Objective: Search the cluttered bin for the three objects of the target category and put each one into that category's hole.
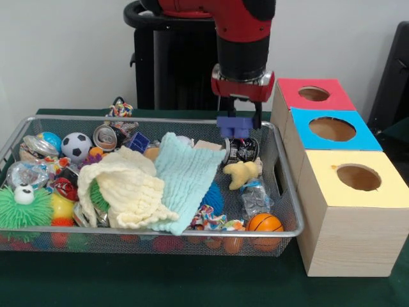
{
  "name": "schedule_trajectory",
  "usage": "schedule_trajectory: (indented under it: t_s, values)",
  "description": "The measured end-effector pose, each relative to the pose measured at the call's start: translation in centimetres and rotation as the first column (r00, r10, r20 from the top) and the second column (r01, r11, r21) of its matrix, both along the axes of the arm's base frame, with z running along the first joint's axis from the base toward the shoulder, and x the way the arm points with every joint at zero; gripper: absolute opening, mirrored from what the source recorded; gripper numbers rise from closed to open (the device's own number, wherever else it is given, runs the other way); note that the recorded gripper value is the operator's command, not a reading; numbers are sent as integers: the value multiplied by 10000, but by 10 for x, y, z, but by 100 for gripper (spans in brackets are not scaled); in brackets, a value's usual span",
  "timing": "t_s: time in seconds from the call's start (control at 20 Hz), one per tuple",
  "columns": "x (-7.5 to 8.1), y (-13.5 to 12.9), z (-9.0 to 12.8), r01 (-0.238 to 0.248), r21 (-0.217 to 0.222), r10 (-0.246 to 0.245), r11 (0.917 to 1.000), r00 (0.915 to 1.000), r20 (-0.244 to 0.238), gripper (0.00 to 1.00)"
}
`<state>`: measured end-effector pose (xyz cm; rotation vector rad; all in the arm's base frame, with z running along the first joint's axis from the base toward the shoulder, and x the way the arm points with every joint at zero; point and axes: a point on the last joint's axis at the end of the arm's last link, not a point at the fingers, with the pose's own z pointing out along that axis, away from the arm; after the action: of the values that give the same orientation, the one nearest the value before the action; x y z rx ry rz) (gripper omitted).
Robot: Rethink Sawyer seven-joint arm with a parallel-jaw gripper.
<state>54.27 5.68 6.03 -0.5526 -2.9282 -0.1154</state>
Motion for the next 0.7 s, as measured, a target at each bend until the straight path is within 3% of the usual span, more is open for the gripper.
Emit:
schedule_trajectory:
  t_s: [0.1, 0.15, 0.3, 0.7]
  values:
    - [0, 0, 8, 39, 42, -38, 10000, 9998, -205, 0]
    - [1, 0, 23, 89, 98, -84, 9999, 9988, -490, 0]
    - [3, -1, 37, 134, 132, -125, 9998, 9978, -647, 0]
    - [10, -3, 49, 170, 43, -169, 9998, 9995, -255, 0]
